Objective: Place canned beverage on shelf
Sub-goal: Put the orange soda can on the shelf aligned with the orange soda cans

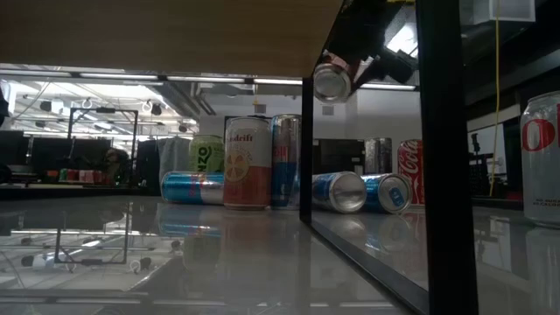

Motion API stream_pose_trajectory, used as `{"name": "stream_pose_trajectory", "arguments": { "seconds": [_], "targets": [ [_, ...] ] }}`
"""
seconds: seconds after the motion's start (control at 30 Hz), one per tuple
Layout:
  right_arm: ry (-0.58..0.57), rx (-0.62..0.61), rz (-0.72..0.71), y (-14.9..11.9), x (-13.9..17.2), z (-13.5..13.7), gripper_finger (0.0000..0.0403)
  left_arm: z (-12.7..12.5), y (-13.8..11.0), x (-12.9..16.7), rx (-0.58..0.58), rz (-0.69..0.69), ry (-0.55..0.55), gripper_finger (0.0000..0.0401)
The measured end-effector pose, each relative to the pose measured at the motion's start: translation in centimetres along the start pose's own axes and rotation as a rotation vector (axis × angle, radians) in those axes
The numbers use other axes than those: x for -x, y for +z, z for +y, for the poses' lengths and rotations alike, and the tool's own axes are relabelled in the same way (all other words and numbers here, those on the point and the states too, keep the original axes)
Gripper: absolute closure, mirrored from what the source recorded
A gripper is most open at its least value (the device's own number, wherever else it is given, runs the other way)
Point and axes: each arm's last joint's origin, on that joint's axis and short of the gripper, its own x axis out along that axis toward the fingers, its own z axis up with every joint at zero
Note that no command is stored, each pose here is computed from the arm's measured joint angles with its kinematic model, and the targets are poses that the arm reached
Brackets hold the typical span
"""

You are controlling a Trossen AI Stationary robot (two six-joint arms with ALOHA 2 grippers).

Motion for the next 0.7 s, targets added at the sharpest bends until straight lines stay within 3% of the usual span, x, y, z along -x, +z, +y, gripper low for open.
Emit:
{"name": "stream_pose_trajectory", "arguments": {
  "seconds": [0.33, 0.7],
  "targets": [
    [-0.162, -0.014, -0.095, 1.6, 1.8, -1.8, 0.0109, -0.3, -0.8, -0.3, 0.021, 0.085, -0.039, 0.0067],
    [-0.178, -0.019, -0.104, 1.7, 2.1, -1.9, 0.0109, -0.4, -2.6, -0.8, 0.068, 0.169, 0.055, 0.0067]
  ]
}}
